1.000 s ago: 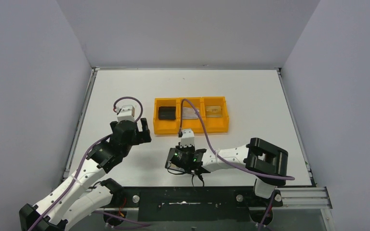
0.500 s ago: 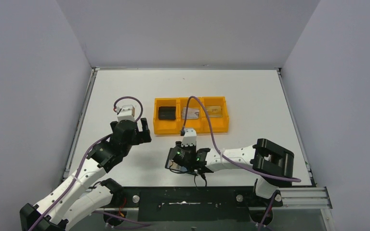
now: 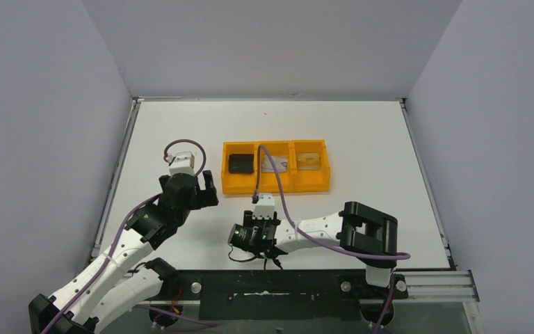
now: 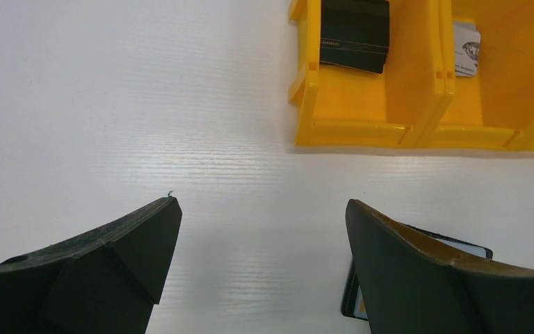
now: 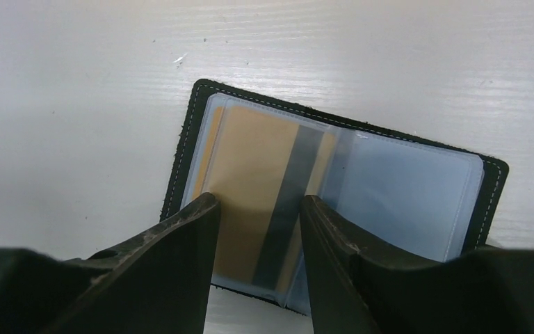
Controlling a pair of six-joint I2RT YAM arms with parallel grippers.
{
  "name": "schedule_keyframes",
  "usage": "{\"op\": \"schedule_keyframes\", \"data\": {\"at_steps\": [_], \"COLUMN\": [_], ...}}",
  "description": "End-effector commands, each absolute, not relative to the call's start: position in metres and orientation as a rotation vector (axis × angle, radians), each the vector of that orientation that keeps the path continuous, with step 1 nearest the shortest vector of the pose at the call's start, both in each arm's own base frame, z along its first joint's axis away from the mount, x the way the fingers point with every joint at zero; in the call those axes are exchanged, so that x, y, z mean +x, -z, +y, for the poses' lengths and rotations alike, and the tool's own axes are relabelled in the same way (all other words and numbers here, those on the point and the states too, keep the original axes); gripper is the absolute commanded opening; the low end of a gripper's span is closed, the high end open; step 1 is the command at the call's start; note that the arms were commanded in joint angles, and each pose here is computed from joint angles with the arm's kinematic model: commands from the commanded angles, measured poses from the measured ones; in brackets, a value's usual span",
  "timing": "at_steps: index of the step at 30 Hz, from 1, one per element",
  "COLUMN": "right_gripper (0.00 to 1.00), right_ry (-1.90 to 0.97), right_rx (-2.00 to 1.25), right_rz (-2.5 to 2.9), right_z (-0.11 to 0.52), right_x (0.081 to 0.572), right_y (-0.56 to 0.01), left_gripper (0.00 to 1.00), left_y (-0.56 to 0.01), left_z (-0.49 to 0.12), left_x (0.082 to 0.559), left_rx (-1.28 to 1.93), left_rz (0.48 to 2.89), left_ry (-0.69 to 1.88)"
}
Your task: Take the credit cards out of the card holder
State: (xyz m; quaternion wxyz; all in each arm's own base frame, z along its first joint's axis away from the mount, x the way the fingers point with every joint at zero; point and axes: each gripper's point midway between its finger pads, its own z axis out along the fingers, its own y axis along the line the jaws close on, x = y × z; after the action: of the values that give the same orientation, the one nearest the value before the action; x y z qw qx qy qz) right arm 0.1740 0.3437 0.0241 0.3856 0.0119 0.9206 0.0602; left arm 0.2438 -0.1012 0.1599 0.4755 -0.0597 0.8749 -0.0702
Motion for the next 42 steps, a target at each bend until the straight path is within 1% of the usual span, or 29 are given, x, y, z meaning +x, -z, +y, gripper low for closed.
{"op": "schedule_keyframes", "data": {"at_steps": [1, 9, 13, 18, 26, 30, 35, 36, 40, 42], "right_gripper": [0.43, 0.19, 0.13, 0.05, 0.01, 0.01, 0.01, 0.01, 0.01, 0.01], "right_ry": [-0.121, -0.133, -0.175, -0.313, -0.547, -0.663, -0.761, -0.778, -0.883, -0.919], "right_rx": [0.034, 0.000, -0.048, -0.131, -0.195, -0.162, -0.089, -0.071, 0.030, 0.066], "right_rz": [2.314, 2.308, 2.301, 2.260, 2.187, 2.161, 2.160, 2.166, 2.154, 2.148], "right_z": [0.335, 0.327, 0.326, 0.340, 0.359, 0.363, 0.360, 0.357, 0.350, 0.346], "right_x": [0.180, 0.181, 0.181, 0.181, 0.182, 0.181, 0.182, 0.181, 0.184, 0.184], "right_y": [-0.020, -0.018, -0.021, -0.036, -0.063, -0.072, -0.072, -0.069, -0.067, -0.065], "left_gripper": [0.91, 0.91, 0.91, 0.91, 0.91, 0.91, 0.96, 0.97, 0.97, 0.93], "left_y": [-0.175, -0.174, -0.174, -0.173, -0.172, -0.171, -0.179, -0.171, -0.167, -0.163], "left_z": [-0.105, -0.106, -0.106, -0.106, -0.107, -0.115, -0.138, -0.144, -0.181, -0.196], "left_x": [0.252, 0.252, 0.252, 0.252, 0.252, 0.248, 0.241, 0.237, 0.224, 0.217], "left_rx": [-0.167, -0.166, -0.165, -0.164, -0.164, -0.183, -0.204, -0.201, -0.171, -0.146], "left_rz": [2.080, 2.084, 2.085, 2.086, 2.093, 2.105, 2.095, 2.110, 2.126, 2.143], "left_ry": [0.214, 0.214, 0.216, 0.214, 0.223, 0.290, 0.481, 0.527, 0.796, 0.902]}}
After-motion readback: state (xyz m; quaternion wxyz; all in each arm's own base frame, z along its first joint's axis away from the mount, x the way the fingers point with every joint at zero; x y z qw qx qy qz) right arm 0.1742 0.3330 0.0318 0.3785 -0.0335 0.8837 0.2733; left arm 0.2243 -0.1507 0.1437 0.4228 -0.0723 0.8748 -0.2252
